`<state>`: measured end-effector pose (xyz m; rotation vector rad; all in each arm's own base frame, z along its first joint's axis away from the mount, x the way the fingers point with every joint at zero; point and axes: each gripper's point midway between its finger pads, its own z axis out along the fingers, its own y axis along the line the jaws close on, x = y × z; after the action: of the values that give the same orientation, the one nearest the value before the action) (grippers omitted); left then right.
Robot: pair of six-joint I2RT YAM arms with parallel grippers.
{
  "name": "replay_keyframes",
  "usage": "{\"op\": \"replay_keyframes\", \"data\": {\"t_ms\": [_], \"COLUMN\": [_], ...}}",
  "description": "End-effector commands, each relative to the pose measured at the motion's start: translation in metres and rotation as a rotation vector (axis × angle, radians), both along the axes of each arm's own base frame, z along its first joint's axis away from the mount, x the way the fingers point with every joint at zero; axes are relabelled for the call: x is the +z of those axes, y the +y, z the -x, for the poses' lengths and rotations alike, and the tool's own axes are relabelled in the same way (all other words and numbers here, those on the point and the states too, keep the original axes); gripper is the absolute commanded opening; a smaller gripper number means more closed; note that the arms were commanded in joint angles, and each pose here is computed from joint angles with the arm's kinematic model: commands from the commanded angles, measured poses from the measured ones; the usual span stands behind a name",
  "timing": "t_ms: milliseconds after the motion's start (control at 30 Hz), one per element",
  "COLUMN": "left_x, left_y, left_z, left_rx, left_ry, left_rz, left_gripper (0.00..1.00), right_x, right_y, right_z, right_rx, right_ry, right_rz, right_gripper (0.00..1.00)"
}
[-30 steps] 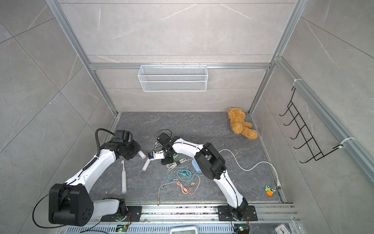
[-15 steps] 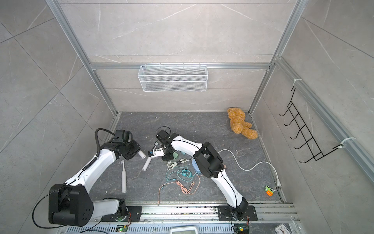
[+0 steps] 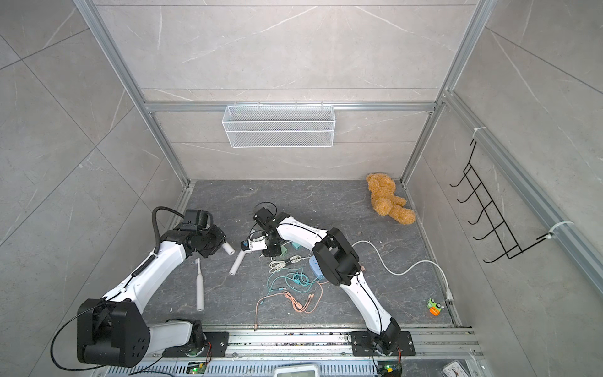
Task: Charge the electric toothbrush
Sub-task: Pick up the charging cable from the center of the board.
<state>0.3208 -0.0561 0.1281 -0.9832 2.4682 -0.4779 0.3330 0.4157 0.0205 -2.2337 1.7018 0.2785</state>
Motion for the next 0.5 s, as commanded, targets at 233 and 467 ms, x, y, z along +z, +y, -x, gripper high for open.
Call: {"op": "replay_keyframes", "data": {"t_ms": [233, 467], "left_x": [0.007, 0.005], "left_y": [0.003, 0.003], "left_z": [-0.003, -0.004], "left_rx": [-0.007, -0.007], "left_ry": [-0.03, -0.027], "left_rz": [-0.011, -0.005], "left_gripper": [0.0, 0.0], "right_x": [-0.025, -0.026], "right_y": [-0.004, 0.003], "right_z": [0.009, 0.013], "right_rx": [-0.02, -0.034], "right_ry": [0.079, 0.108], "right_rz": [0.023, -0.018], "right_gripper": [0.24, 0.24]}}
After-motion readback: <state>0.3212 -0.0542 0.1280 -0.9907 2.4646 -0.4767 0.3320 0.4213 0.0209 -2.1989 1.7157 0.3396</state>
